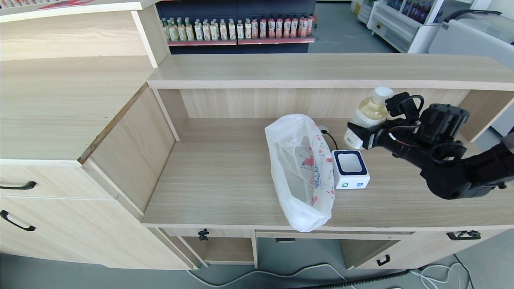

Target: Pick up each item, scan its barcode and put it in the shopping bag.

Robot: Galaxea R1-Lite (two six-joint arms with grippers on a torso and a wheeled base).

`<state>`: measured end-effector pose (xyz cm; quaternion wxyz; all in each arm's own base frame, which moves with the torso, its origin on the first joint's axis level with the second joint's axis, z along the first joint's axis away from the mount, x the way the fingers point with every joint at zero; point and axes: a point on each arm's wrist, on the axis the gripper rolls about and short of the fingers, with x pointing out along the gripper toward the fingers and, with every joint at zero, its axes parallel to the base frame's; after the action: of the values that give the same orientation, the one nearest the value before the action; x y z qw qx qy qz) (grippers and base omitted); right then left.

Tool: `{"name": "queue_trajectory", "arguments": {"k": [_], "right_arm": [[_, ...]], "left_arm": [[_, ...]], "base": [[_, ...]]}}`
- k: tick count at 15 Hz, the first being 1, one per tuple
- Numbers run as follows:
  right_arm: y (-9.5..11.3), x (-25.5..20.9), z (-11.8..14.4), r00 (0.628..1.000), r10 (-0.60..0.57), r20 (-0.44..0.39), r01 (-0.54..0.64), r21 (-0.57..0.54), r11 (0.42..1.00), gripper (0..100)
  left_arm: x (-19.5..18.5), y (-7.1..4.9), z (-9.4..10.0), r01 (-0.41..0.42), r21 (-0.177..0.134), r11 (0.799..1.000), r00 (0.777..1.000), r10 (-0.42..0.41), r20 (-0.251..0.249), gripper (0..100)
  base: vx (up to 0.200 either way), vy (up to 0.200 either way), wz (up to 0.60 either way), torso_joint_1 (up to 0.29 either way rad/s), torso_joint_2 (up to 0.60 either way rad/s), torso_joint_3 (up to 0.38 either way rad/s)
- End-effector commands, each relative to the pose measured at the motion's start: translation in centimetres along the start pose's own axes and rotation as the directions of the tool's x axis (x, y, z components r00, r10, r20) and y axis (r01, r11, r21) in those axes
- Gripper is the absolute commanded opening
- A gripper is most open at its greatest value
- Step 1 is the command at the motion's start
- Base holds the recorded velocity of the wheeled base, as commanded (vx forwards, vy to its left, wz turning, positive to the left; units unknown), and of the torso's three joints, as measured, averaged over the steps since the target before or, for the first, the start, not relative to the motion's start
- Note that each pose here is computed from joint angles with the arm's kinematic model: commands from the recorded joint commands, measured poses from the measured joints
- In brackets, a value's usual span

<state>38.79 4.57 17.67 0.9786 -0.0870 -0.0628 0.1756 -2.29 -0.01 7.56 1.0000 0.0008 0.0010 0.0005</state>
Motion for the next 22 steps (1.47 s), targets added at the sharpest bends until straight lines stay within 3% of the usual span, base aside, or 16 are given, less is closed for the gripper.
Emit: {"name": "queue_trajectory", "arguments": {"k": [1, 4, 8, 14, 16, 22], "right_arm": [[2.6, -1.3, 2.3, 1.0, 0.006, -0.013, -0.004, 0.107, 0.994, 0], [4.9, -1.2, 2.2, 0.996, 0.061, -0.06, -0.044, 0.253, 0.966, 0], [6.3, -0.7, 1.6, 0.992, 0.1, -0.076, -0.077, 0.266, 0.961, 0], [7.4, -0.5, 1.9, 0.99, 0.127, -0.064, -0.106, 0.267, 0.958, 0], [7.5, -0.4, 1.7, 0.989, 0.13, -0.069, -0.107, 0.268, 0.957, 0], [8.4, 0.7, -1.1, 0.981, 0.165, -0.097, -0.134, 0.27, 0.953, 0]], "left_arm": [[0.0, 0.0, 0.0, 0.0, 0.0, 1.0, 1.0, 0.0, 0.0, 100], [0.0, 0.0, 0.0, 0.0, 0.0, 1.0, 1.0, 0.0, 0.0, 100], [0.0, 0.0, 0.0, 0.0, 0.0, 1.0, 1.0, 0.0, 0.0, 100], [0.0, 0.0, 0.0, 0.0, 0.0, 1.0, 1.0, 0.0, 0.0, 100], [0.0, 0.0, 0.0, 0.0, 0.0, 1.0, 1.0, 0.0, 0.0, 100], [0.0, 0.0, 0.0, 0.0, 0.0, 1.0, 1.0, 0.0, 0.0, 100]], "base": [[0.0, 0.0, 0.0, 0.0, 0.0, 0.0], [0.0, 0.0, 0.0, 0.0, 0.0, 0.0], [0.0, 0.0, 0.0, 0.0, 0.0, 0.0], [0.0, 0.2, 0.0, -0.002, 0.01, 0.004], [0.0, 0.0, 0.0, 0.0, 0.0, 0.0], [0.0, 0.0, 0.0, 0.0, 0.0, 0.0]]}}
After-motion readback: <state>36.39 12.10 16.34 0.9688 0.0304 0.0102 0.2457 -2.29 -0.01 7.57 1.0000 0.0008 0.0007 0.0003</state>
